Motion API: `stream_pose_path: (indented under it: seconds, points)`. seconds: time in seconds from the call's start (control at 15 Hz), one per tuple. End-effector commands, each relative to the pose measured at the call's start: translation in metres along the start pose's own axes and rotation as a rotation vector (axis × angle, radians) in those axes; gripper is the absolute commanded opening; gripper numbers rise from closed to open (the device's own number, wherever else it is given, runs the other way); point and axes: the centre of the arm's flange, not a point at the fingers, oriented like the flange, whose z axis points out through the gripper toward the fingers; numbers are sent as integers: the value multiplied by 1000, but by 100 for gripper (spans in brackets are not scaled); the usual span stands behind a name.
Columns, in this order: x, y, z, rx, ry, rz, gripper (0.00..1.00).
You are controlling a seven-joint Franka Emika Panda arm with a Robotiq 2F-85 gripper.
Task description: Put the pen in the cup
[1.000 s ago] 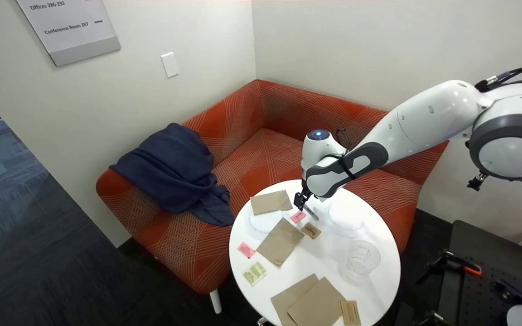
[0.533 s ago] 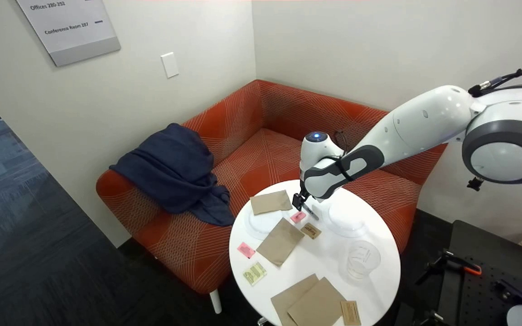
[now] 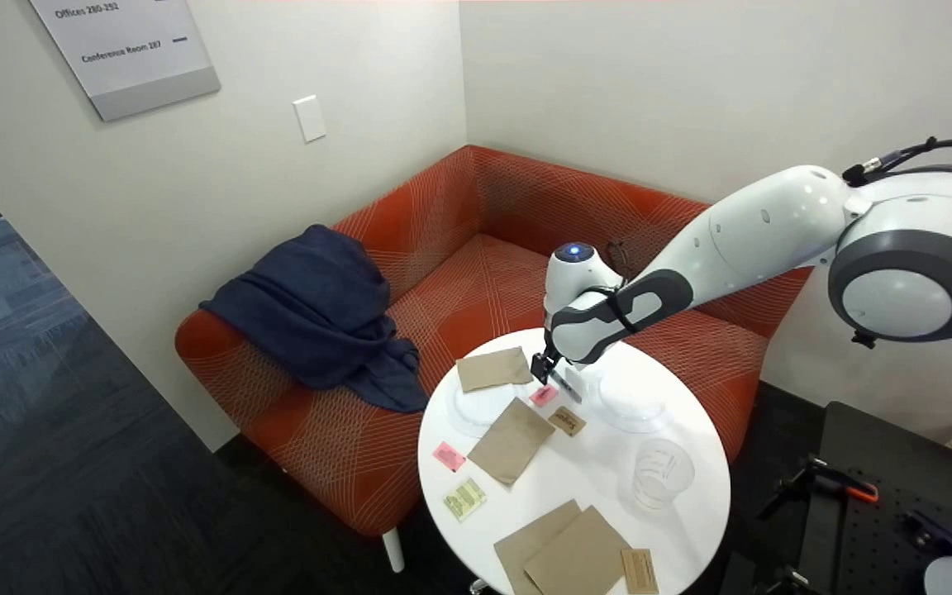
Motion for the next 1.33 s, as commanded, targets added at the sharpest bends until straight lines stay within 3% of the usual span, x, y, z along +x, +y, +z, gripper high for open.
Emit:
stream_pose_path:
  seconds: [0.0,0.53,0.93,1.27]
  points:
    - [11,0,4,9,4,40,60]
    - [17,-1,4,10,13,40,1]
    - [6,-7,-21,-11,20,2,4]
    - [-6,-8,-68,-26,47,-43,4]
